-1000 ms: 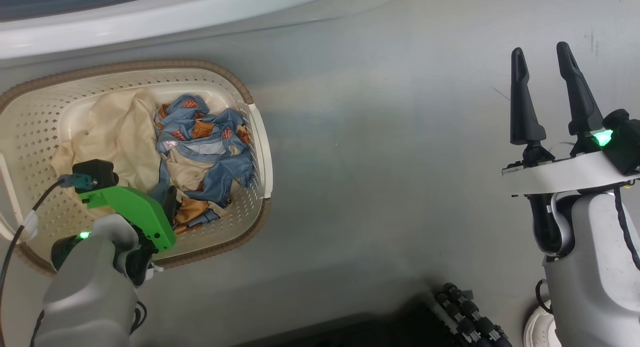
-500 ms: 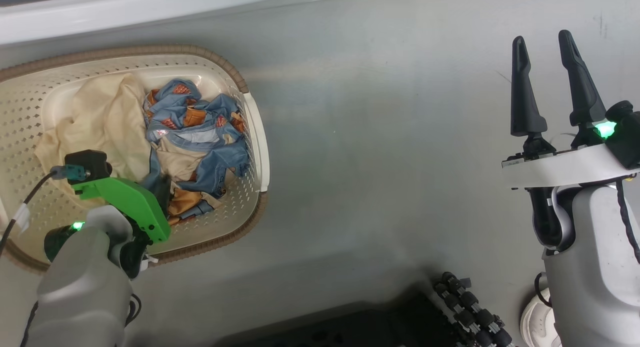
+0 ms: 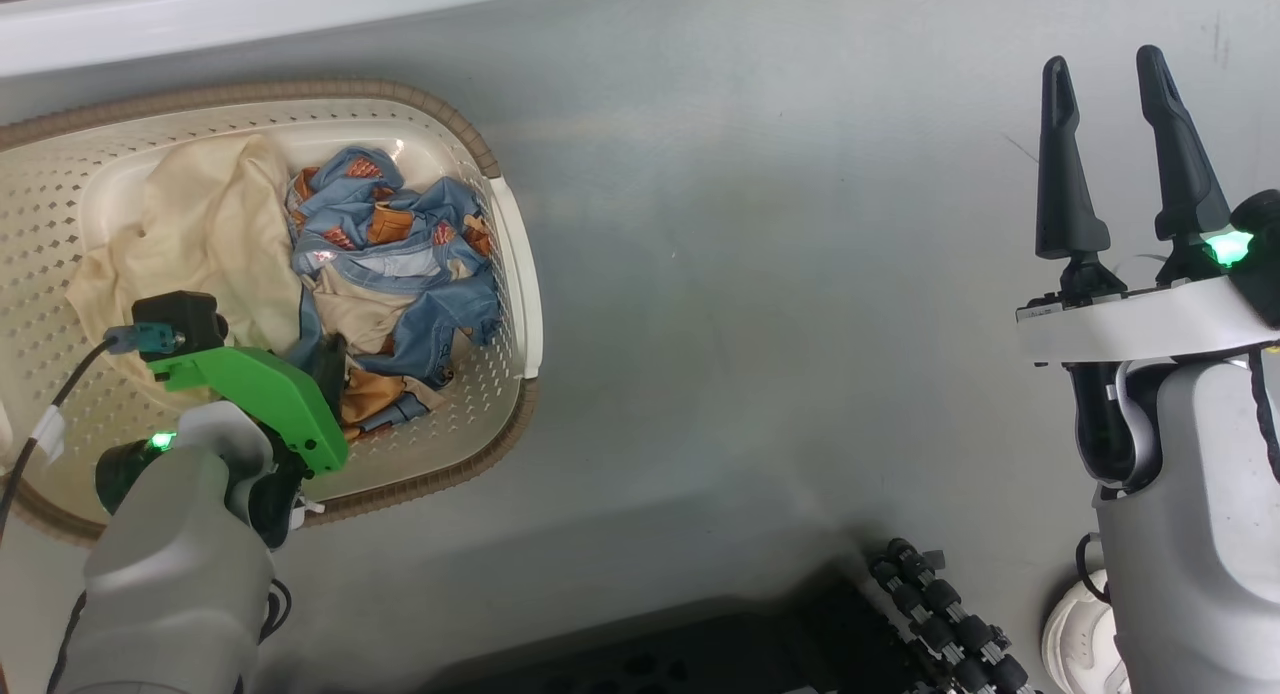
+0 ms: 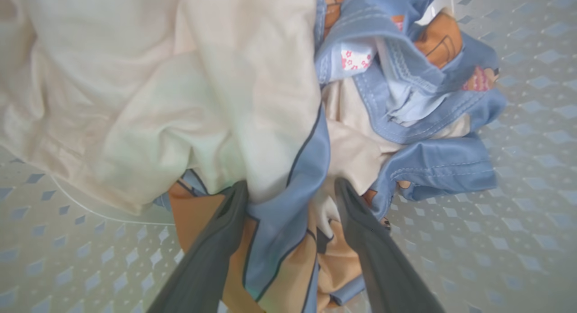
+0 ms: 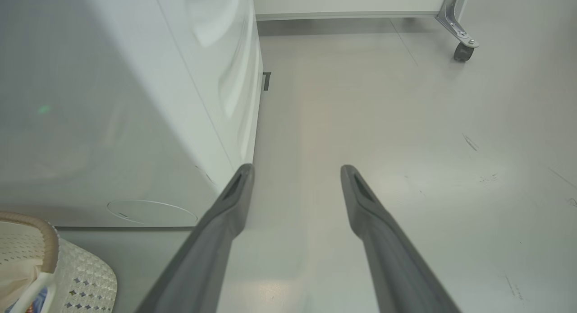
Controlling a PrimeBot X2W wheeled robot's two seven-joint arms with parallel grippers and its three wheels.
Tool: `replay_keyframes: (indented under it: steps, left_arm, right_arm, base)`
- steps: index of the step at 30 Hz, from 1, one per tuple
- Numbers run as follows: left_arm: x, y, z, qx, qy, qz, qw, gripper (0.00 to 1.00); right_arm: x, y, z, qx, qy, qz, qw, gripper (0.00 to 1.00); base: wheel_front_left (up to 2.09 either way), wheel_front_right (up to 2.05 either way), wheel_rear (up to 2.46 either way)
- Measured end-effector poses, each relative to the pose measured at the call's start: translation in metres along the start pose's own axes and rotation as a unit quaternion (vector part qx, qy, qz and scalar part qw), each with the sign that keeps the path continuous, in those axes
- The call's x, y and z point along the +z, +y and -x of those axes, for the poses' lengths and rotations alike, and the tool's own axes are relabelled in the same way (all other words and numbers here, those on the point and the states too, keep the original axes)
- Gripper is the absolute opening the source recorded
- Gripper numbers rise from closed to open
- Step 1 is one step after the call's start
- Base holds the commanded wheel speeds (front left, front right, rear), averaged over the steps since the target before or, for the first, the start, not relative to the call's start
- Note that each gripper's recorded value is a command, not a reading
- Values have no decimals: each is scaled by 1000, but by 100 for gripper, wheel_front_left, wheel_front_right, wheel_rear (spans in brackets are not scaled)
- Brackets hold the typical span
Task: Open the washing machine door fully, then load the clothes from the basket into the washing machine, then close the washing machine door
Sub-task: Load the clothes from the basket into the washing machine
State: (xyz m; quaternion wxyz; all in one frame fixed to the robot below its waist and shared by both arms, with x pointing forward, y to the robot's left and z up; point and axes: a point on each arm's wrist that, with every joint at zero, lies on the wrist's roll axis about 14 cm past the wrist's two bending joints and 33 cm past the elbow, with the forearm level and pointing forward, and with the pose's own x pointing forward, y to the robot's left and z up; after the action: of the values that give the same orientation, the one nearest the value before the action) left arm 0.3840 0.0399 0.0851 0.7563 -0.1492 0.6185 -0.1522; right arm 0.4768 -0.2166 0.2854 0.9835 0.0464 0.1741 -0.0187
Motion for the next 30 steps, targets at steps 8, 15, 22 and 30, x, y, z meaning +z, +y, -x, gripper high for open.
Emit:
replay_keyframes:
  steps: [8,15,22,30]
  left_arm:
    - [4,4,-3,4,-11,-1,1000,80]
    - [7,6,-4,7,-18,-7,1000,27]
    - [6,7,-3,9,-20,-8,1000,0]
    - [10,4,1,9,-30,-19,999,0]
  right_arm:
    - [-3,-1,-3,-1,1,0,1000,100]
    - [-6,0,-4,0,4,0,1000,100]
    - [-5,1,-4,2,3,3,1000,100]
    - [-1,1,-3,2,0,2,1000,100]
  base:
    - [0,0,0]
    - [0,0,0]
    - [0,0,0]
    - [0,0,0]
